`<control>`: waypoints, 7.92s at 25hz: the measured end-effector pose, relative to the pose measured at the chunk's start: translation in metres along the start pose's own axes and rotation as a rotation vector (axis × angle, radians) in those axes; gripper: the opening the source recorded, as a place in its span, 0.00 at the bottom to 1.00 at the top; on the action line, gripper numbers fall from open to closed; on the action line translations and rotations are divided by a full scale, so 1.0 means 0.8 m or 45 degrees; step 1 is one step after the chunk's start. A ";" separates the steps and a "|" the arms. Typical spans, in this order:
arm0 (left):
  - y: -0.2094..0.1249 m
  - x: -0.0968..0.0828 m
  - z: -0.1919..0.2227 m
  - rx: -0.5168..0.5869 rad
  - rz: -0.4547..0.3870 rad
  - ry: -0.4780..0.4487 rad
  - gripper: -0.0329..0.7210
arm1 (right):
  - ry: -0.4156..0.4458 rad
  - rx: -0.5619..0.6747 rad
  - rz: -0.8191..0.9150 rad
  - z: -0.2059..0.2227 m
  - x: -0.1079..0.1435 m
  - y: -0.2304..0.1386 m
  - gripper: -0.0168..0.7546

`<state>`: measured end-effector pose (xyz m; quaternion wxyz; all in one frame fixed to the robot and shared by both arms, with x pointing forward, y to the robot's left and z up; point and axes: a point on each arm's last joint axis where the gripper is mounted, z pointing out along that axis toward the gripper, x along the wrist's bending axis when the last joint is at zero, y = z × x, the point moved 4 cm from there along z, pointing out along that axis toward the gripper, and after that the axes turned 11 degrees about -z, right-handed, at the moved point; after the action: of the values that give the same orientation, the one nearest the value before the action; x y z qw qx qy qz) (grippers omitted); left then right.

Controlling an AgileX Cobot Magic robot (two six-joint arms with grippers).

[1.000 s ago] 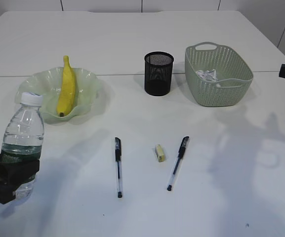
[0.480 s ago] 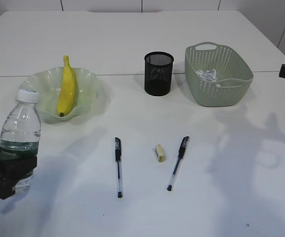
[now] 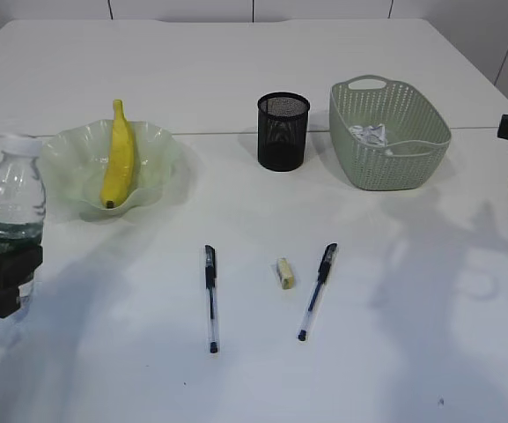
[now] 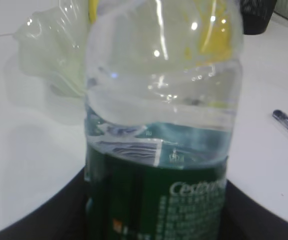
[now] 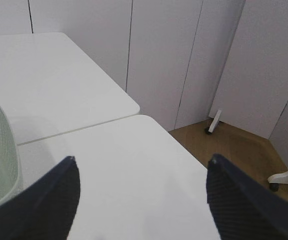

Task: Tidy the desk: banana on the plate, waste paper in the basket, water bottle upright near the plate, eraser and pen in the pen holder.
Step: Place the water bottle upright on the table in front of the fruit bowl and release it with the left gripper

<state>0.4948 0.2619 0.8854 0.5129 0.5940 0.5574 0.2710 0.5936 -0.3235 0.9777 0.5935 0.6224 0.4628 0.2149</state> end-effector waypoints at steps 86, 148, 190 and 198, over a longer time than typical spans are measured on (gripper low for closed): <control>0.128 0.214 0.162 -0.300 -0.001 0.453 0.54 | -0.040 -0.052 -0.013 0.000 -0.005 0.007 0.79; 0.135 0.200 0.179 -0.568 -0.216 0.306 0.54 | -0.078 -0.086 -0.019 -0.001 -0.010 0.011 0.78; 0.069 0.211 0.200 -0.425 -0.257 0.313 0.54 | -0.050 -0.148 -0.066 -0.001 -0.006 0.019 0.78; 0.069 0.212 0.200 -0.426 -0.259 0.315 0.54 | -0.049 -0.154 -0.072 -0.001 -0.006 0.020 0.78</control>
<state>0.6986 0.3799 0.8412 0.5566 0.4036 0.6204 0.3774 0.5956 -0.3245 0.9941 0.6445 0.5761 0.4551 0.2135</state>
